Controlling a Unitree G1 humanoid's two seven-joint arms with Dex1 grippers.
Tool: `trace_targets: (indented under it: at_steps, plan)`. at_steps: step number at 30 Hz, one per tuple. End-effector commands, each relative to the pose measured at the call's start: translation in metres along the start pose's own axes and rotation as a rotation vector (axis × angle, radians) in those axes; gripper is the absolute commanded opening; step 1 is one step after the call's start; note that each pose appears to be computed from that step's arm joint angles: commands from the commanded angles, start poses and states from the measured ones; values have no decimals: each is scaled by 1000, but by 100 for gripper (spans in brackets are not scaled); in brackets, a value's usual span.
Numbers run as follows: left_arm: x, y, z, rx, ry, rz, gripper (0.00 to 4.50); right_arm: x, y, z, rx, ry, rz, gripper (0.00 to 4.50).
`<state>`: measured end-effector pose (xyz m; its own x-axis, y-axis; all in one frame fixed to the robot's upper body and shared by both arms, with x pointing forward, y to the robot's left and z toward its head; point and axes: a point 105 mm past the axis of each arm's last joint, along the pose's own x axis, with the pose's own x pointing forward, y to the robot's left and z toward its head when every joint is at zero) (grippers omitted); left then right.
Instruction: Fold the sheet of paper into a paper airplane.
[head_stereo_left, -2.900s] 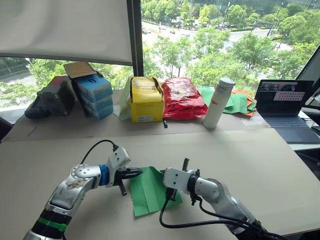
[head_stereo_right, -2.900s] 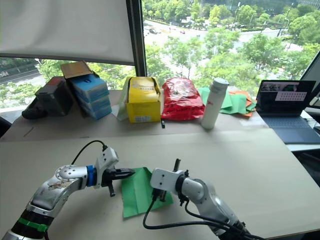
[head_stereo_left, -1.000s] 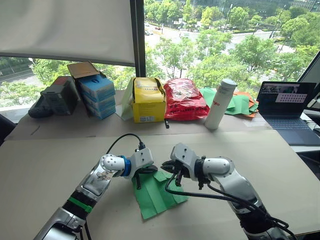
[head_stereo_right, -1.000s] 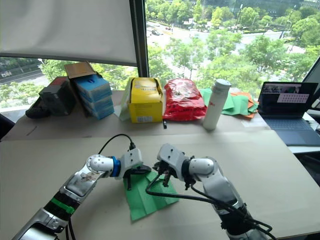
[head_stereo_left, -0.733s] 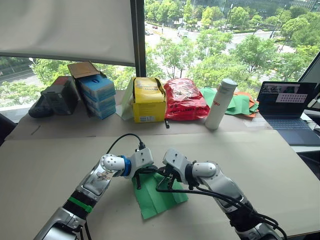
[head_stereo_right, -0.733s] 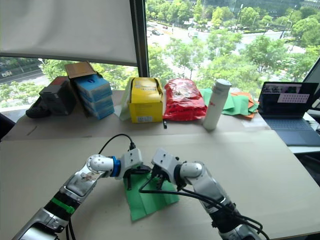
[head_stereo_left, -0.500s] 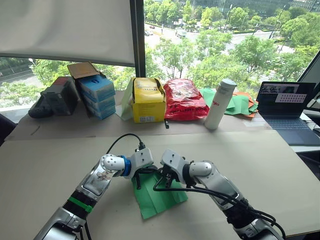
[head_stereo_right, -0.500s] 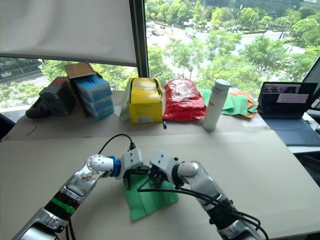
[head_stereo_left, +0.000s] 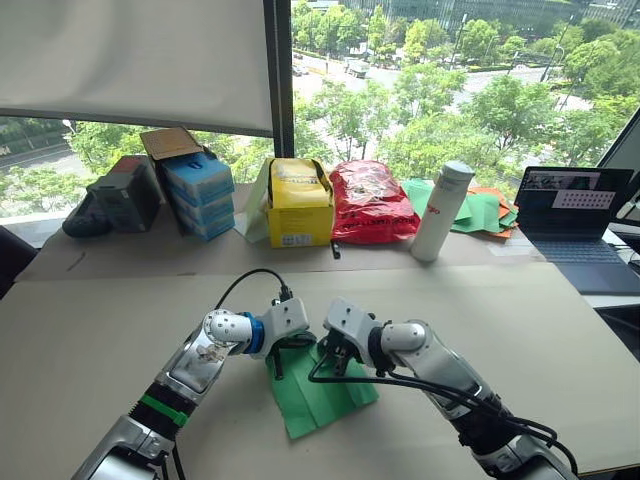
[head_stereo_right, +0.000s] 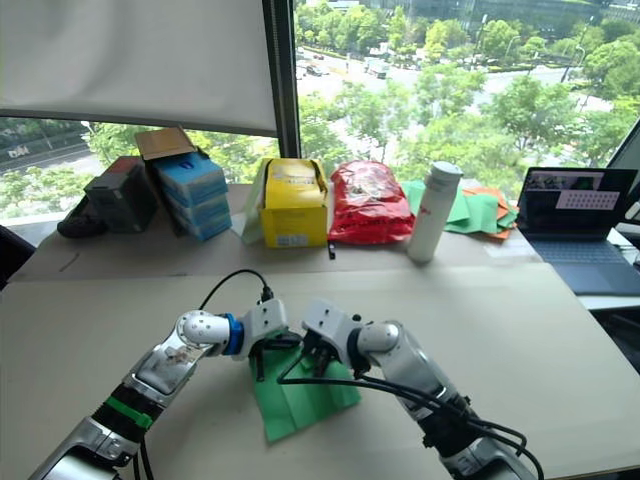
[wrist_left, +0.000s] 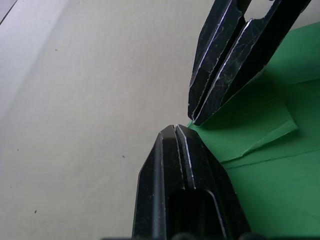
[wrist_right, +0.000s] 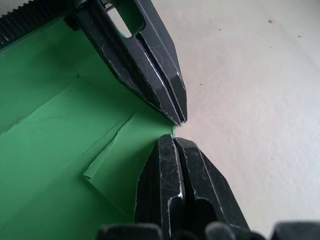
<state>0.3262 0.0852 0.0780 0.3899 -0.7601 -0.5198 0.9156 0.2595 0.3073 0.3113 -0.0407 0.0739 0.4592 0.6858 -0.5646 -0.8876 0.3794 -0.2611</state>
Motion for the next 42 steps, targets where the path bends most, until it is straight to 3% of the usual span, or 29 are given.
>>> trace_targets:
  at_steps: [1,19,30,34,37,40,42]
  plan:
    - [1,-5,-13,-23,49,-17,0,-5,8,-56,118,194,19,4]
    - [1,-5,-14,-19,48,-19,0,-36,16,-78,161,259,-2,4]
    - [2,-5,-13,-13,46,-24,0,-40,12,-66,139,232,-23,4]
    - [2,-4,-13,-12,44,-23,0,-41,10,-50,136,172,-31,4]
    - [2,-3,-13,-10,43,-20,0,-42,11,-19,130,16,-7,4]
    - [2,-2,-11,-14,30,-8,0,-51,8,21,73,-218,-11,4]
    - [1,-1,-10,-17,22,-1,0,-55,7,31,63,-285,-13,4]
